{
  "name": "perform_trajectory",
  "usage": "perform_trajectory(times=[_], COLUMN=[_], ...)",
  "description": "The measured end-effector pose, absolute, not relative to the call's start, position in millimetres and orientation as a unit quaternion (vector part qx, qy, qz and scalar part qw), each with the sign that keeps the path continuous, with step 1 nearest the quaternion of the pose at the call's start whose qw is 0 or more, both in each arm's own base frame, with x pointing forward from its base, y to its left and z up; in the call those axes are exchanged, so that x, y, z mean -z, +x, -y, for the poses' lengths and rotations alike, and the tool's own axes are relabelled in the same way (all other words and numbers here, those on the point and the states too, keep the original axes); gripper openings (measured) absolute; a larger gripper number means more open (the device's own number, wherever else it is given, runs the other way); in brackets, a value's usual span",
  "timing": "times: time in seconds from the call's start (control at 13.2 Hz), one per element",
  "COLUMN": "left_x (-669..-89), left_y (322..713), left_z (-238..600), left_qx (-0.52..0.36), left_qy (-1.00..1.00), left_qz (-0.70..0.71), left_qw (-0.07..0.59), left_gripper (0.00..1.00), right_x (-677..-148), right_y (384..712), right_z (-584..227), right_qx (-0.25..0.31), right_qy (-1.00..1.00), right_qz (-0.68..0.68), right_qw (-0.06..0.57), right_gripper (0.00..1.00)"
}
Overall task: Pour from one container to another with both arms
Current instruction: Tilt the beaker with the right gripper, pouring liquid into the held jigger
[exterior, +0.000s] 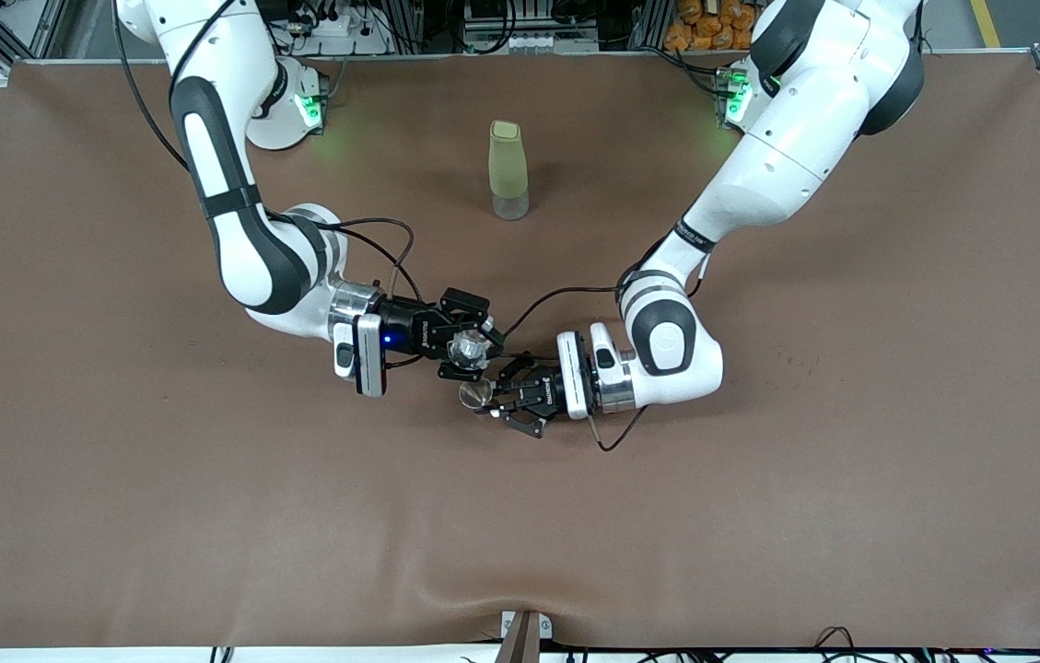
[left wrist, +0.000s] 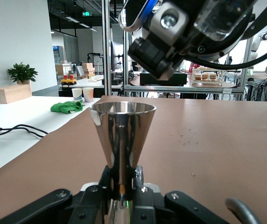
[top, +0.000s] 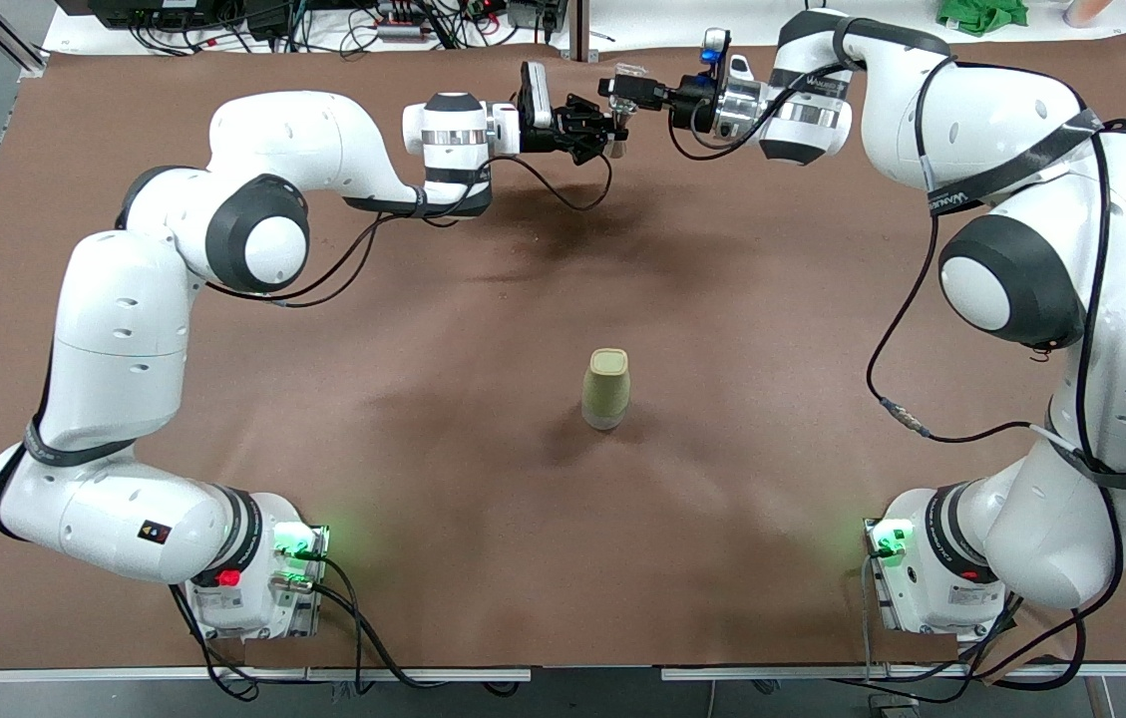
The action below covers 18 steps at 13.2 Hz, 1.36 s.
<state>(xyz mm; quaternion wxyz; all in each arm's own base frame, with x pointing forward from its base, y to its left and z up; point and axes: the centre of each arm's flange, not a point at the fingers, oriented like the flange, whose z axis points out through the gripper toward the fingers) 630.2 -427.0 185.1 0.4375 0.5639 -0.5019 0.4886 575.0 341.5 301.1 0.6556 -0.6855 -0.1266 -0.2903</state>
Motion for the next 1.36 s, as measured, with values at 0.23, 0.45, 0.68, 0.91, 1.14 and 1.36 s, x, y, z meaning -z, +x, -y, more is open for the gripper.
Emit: perform_trajectory(times=[0.23,0.45,0.68,0.91,1.14,1.36], left_x=[-185.1,-185.1,-185.1,-185.2,-185.5,-185.7], left_y=[630.1,630.1,630.1,630.1,629.7,629.8], left_z=[427.1,427.0,427.1,427.2,428.0,428.0], left_qx=[-0.489,-0.492,-0.493,-0.494,-0.498,-0.501], left_qy=[0.563,0.56,0.559,0.558,0.554,0.554], left_qz=[0.502,0.506,0.507,0.509,0.51,0.508], left_qw=[0.437,0.434,0.433,0.432,0.429,0.429], left_gripper=[0.21,0.21,0.21,0.21,0.21,0.21], right_x=[-300.9,-300.9,-300.9,-300.9,-301.7,-303.0], right_y=[573.9,573.7,573.6,573.5,572.8,573.0], right_z=[-343.3,-343.7,-343.9,-344.2,-346.3,-347.6], right_qx=[0.266,0.246,0.229,0.212,0.199,0.181], right_qy=[-0.689,-0.692,-0.693,-0.695,-0.695,-0.695], right_qz=[0.103,0.083,0.066,0.049,0.038,0.021], right_qw=[0.666,0.674,0.68,0.686,0.69,0.696], right_gripper=[0.15,0.15,0.15,0.15,0.15,0.15])
